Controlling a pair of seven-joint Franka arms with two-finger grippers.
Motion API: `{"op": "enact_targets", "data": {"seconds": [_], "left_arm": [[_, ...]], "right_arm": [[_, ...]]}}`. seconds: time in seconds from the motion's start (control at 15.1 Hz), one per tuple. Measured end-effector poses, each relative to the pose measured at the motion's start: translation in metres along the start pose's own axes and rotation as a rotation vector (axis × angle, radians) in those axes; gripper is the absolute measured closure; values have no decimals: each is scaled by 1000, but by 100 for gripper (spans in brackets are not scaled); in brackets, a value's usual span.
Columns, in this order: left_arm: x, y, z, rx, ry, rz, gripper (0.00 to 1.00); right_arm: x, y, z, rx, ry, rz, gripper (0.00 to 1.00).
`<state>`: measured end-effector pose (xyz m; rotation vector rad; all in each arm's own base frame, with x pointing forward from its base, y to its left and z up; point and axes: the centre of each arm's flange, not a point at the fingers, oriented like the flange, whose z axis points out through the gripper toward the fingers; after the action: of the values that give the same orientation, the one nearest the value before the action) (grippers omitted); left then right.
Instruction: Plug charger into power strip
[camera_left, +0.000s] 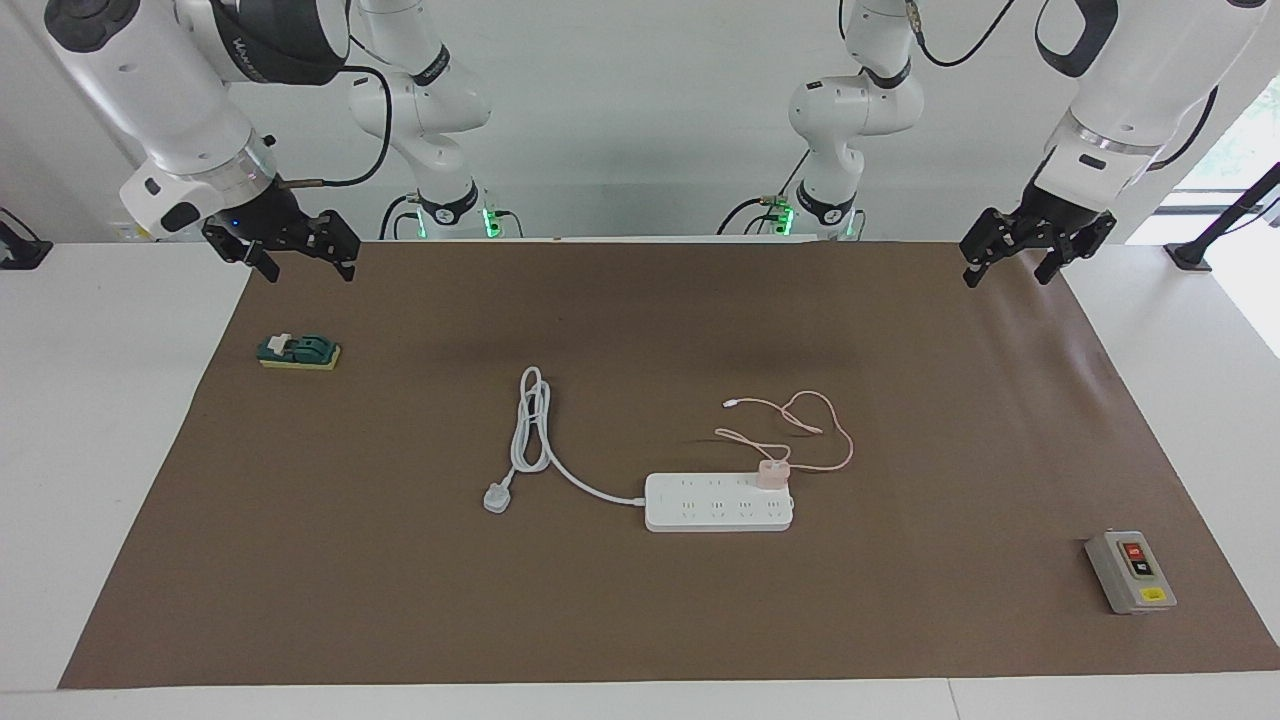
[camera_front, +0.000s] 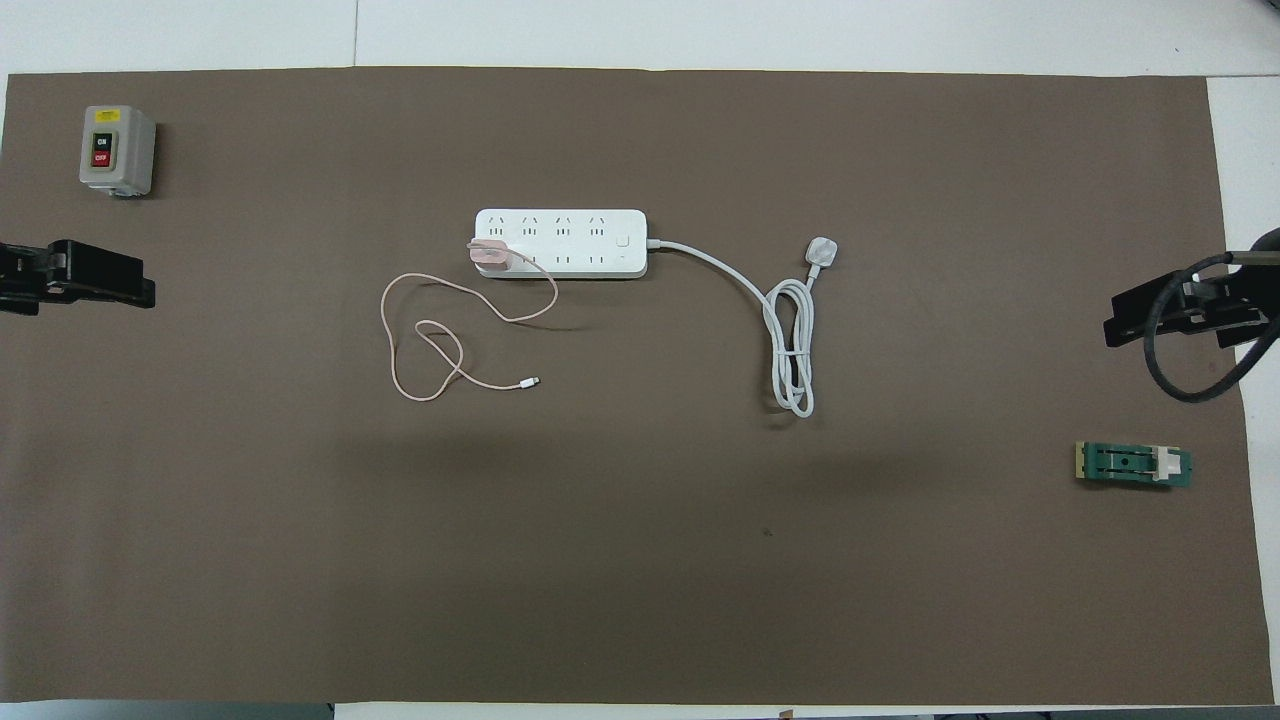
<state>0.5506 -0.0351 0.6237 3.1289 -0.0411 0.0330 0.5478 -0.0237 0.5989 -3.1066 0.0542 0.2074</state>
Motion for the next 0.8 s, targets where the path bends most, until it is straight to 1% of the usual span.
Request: {"op": "enact_targets", "data": {"seconds": [0.2, 0.27, 0.8], "left_arm": [[-6, 3, 6, 14, -55, 7, 0], [-7, 3, 7, 15, -63, 8, 0], [-8, 4, 7, 17, -67, -19, 0]], "right_arm": [[0, 0, 0, 0, 0, 0, 0], [0, 0, 0, 0, 0, 0, 0], [0, 0, 0, 0, 0, 0, 0]]}}
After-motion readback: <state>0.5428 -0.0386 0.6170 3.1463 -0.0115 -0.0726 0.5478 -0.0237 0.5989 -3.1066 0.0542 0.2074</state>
